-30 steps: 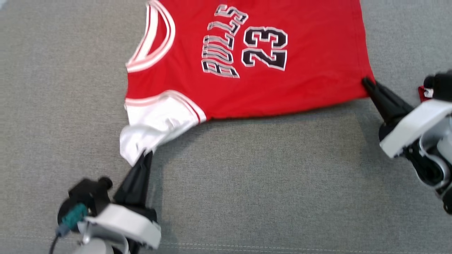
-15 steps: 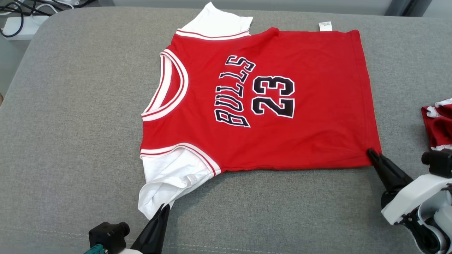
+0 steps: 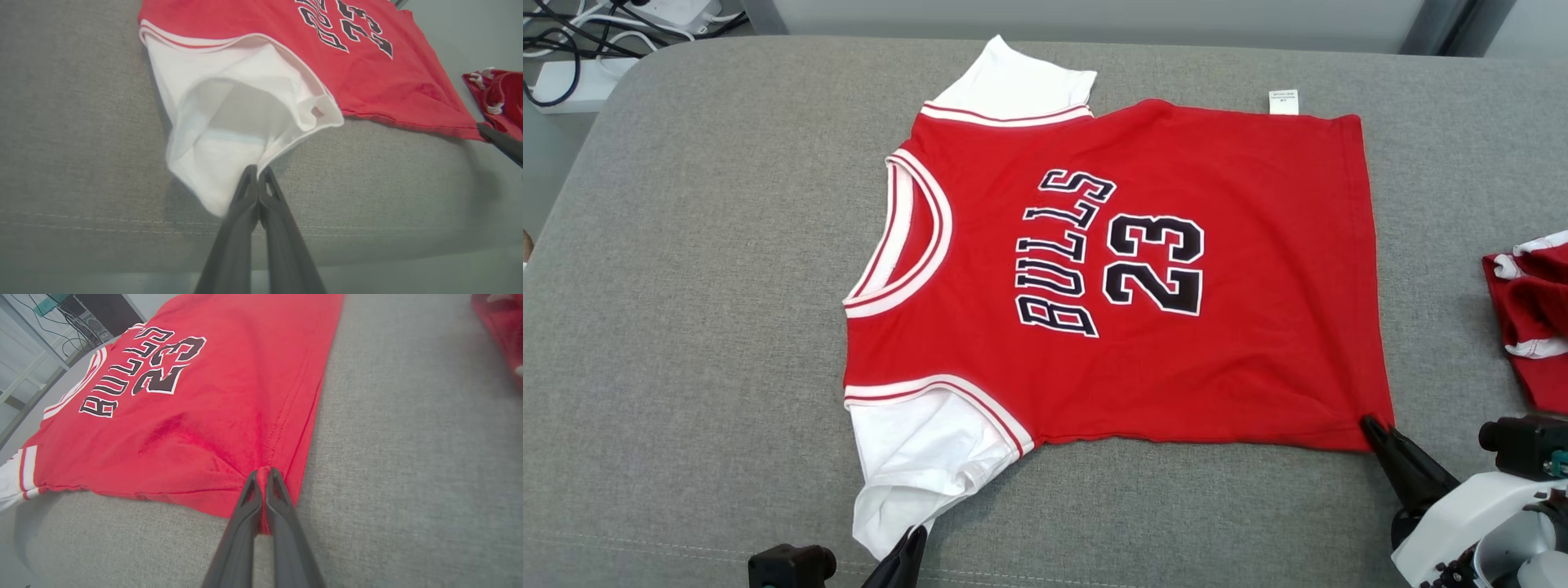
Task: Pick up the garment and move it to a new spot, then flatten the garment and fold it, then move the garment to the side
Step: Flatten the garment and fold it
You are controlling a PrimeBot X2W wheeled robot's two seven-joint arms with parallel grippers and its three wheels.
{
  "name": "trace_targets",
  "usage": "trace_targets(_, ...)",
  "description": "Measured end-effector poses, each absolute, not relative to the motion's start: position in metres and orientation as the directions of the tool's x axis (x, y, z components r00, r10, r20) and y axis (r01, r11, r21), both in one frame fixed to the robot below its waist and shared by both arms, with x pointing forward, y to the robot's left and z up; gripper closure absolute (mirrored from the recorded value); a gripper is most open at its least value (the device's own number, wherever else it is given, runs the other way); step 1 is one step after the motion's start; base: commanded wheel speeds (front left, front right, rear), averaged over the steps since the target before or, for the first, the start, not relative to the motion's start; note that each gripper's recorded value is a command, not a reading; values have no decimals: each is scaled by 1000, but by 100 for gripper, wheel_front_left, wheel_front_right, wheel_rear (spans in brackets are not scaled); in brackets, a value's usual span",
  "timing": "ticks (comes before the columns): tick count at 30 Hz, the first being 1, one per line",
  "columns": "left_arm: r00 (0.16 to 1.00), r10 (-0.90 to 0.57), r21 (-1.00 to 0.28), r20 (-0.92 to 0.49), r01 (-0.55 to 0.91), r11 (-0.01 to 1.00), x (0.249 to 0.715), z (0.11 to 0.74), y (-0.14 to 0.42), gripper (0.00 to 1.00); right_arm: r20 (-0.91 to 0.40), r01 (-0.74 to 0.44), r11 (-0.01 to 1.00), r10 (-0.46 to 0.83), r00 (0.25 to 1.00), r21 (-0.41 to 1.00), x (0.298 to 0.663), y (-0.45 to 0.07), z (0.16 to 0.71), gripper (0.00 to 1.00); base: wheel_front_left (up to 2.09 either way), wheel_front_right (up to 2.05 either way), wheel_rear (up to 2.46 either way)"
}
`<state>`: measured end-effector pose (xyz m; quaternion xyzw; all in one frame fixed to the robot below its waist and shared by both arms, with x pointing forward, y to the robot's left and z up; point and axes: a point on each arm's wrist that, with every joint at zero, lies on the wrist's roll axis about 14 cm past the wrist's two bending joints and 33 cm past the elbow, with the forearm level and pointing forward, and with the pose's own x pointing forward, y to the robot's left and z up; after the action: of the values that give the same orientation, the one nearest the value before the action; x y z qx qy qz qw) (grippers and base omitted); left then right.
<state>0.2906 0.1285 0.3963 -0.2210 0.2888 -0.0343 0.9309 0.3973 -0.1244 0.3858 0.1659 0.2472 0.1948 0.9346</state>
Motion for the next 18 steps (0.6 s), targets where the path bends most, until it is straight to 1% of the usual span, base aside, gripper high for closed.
trace_targets(5, 821, -207, -447, -532, -65, 892, 288, 395, 125, 100, -407, -268, 876, 432, 805, 401, 393, -124, 388, 100, 0, 0, 0)
trace_targets(6, 814, -222, -457, -537, -59, 887, 286, 395, 123, 100, -407, -259, 876, 428, 807, 407, 392, -124, 389, 76, 0, 0, 0)
trace_targets(7, 809, -231, -460, -541, -54, 886, 285, 394, 120, 65, -409, -248, 875, 423, 809, 415, 391, -123, 389, 16, 0, 0, 0)
trace_targets(8, 808, -236, -467, -540, -54, 882, 285, 394, 119, 0, -414, -244, 873, 426, 805, 423, 388, -122, 389, 0, 0, 0, 0)
trace_targets(12, 791, -263, -471, -552, -35, 882, 279, 394, 115, 0, -383, -231, 873, 407, 829, 430, 387, -125, 402, 0, 0, 0, 0)
trace_targets(14, 801, -262, -463, -538, -20, 886, 280, 400, 119, 0, -353, -223, 879, 385, 853, 420, 390, -133, 413, 0, 0, 0, 0)
trace_targets(16, 841, -238, -436, -485, 3, 900, 290, 416, 129, 0, -304, -224, 889, 359, 883, 399, 395, -140, 428, 0, 0, 0, 0)
trace_targets(18, 893, -202, -395, -402, 29, 918, 306, 438, 144, 0, -237, -216, 900, 320, 917, 378, 402, -149, 446, 0, 0, 0, 0)
